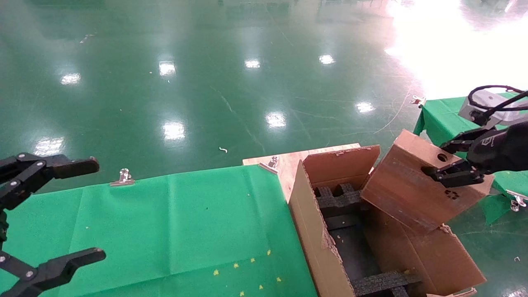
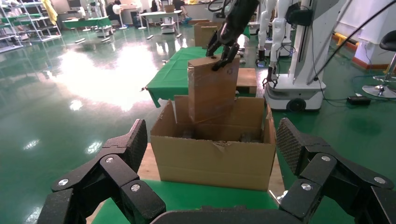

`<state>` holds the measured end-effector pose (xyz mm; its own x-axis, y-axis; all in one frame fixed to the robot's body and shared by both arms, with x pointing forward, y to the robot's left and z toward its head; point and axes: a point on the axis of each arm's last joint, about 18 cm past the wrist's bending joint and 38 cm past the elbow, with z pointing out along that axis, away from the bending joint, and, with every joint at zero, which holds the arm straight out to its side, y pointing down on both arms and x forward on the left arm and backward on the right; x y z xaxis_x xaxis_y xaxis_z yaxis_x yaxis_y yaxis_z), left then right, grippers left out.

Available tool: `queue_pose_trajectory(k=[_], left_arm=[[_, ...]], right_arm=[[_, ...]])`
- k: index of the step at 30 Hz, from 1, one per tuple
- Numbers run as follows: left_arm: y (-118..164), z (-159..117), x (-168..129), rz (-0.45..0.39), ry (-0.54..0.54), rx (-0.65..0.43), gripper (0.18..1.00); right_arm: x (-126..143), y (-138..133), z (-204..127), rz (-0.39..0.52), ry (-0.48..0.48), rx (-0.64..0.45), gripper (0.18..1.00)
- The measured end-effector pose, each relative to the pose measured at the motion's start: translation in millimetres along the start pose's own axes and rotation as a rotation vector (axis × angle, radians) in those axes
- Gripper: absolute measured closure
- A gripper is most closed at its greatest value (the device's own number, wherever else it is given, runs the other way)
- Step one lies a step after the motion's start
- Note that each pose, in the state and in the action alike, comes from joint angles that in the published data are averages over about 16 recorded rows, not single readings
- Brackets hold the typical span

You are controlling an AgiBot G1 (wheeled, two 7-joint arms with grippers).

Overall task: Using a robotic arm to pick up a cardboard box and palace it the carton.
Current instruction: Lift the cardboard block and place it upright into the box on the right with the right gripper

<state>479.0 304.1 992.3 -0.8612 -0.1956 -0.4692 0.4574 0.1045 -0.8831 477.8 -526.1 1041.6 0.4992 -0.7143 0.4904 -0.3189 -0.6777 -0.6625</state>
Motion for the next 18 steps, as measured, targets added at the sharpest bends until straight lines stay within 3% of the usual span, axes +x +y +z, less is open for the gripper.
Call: queue_pose_trajectory(k=[10,18], left_arm=[[0.0,0.0,0.0,0.000,0.000,0.000,0.184],[0.0,0.0,0.0,0.000,0.000,0.000,0.184]], right_arm=[[-17.2,53.7,17.7,0.386,0.101,-0.004,0.770],[-31.0,76.8,22.2,0.546,0.156,-0.015,0.774]])
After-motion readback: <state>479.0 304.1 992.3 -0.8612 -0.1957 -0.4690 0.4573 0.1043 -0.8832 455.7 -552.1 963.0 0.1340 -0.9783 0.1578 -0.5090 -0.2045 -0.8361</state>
